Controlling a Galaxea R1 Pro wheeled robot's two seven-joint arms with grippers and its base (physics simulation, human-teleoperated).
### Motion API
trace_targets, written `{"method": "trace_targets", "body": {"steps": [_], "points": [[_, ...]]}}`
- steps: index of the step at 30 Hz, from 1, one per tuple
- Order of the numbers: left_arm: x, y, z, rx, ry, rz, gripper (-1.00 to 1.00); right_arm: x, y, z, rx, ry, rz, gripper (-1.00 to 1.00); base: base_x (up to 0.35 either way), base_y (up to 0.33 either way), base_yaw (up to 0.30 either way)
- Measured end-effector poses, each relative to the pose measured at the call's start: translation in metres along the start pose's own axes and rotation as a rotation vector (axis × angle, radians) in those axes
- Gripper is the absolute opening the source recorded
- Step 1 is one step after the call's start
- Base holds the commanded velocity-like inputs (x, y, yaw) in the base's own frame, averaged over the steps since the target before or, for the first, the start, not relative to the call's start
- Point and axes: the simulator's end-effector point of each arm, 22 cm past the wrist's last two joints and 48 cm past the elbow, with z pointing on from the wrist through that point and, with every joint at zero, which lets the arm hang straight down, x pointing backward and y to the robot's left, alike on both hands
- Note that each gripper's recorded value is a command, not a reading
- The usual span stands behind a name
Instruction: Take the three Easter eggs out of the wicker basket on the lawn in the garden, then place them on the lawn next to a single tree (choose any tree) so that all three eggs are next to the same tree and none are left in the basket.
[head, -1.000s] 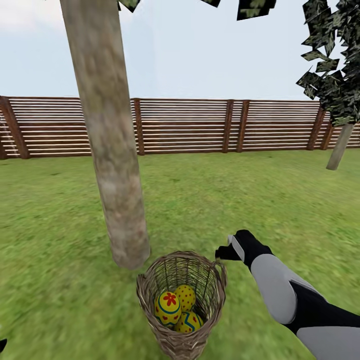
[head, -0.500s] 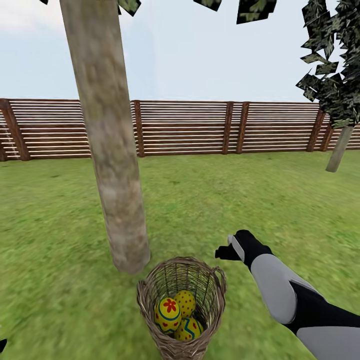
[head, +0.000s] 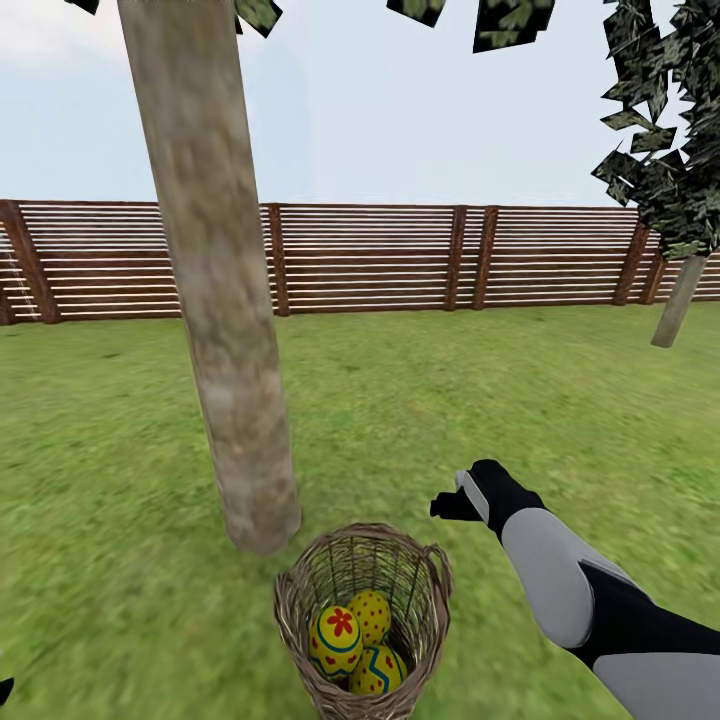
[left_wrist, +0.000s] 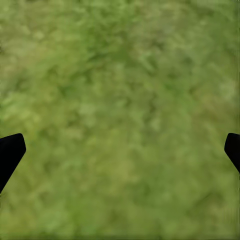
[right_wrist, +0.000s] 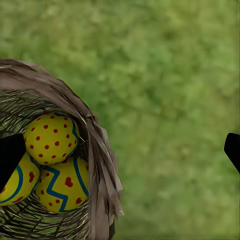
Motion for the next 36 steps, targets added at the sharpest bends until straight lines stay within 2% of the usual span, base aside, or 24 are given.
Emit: {"method": "trace_targets", "body": {"steps": [5,14,30,36], "points": [[0.000,0.000,0.000,0.000,0.000,0.000,1.00,0.000,0.000,0.000,0.001,0.001,0.000,1.00,0.000,0.000,0.000],[-0.017,-0.002,-0.012,0.000,-0.001,0.000,1.00,-0.013,0.001,-0.015,0.001,0.002,0.000,1.00,0.000,0.000,0.000],[-0.019,-0.002,-0.013,-0.001,-0.007,0.004,1.00,-0.013,0.001,-0.015,0.001,0.003,-0.001,1.00,0.000,0.000,0.000],[-0.031,-0.004,-0.021,0.000,-0.008,0.005,1.00,-0.021,0.002,-0.025,0.002,0.002,-0.001,1.00,0.000,0.000,0.000]]}}
